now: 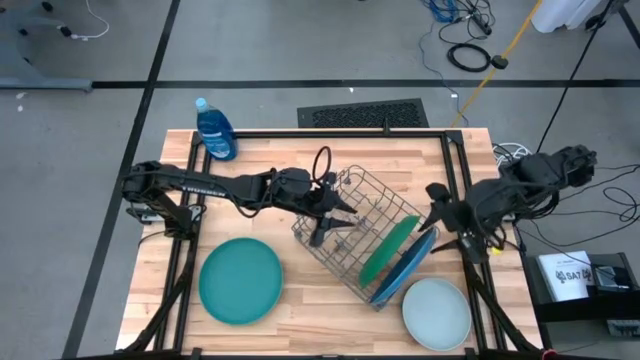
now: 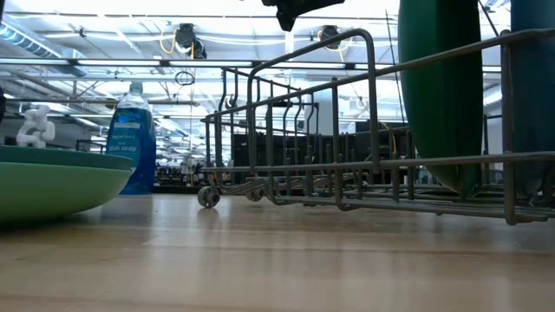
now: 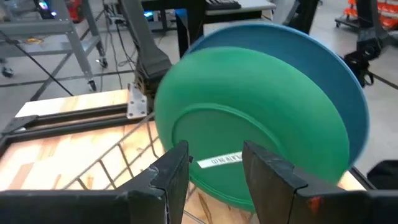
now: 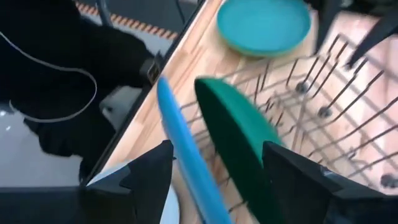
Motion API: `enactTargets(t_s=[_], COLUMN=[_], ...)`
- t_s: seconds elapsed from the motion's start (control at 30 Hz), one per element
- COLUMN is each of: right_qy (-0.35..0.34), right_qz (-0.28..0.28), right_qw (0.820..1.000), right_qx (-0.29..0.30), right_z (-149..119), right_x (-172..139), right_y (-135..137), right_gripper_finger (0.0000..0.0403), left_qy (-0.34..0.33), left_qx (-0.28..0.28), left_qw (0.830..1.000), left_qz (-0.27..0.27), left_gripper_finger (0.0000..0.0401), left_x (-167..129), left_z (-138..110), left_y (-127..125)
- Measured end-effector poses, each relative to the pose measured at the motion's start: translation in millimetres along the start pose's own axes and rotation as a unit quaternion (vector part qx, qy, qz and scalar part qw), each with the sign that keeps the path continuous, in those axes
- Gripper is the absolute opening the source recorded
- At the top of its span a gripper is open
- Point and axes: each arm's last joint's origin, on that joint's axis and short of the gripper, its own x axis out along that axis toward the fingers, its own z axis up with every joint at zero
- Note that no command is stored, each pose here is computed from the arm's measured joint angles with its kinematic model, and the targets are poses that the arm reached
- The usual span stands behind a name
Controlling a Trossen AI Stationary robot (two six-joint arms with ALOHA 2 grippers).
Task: Sort dishes
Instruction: Adjust the plates in the dish rack
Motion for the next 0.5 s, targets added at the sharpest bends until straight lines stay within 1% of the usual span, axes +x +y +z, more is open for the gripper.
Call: enactTargets(t_s=[0.13,0.27,0.4,0.5], right_qy=[0.053,0.091,0.142,0.166], right_qz=[0.023,0.033,0.030,0.017], right_qw=[0.998,0.995,0.989,0.984], right_qx=[0.002,-0.020,-0.038,-0.063], right_z=[-2.3,-2.0,-2.0,-0.5], right_x=[13.1,27.3,47.5,62.4], right_y=[4.1,8.1,10.9,11.6], right_gripper_finger=[0.0224,0.0204,0.0181,0.0159], left_qy=[-0.007,-0.014,-0.024,-0.029], left_qx=[-0.011,-0.011,-0.022,-0.030], left_qw=[1.000,1.000,0.999,0.999], left_qz=[0.004,0.003,0.005,0.005], left_gripper_finger=[0.0150,0.0150,0.0150,0.0150], left_x=[-0.2,-0.1,-0.3,-0.5], left_z=[1.3,2.7,4.5,5.6], left_y=[1.5,0.8,1.5,1.7])
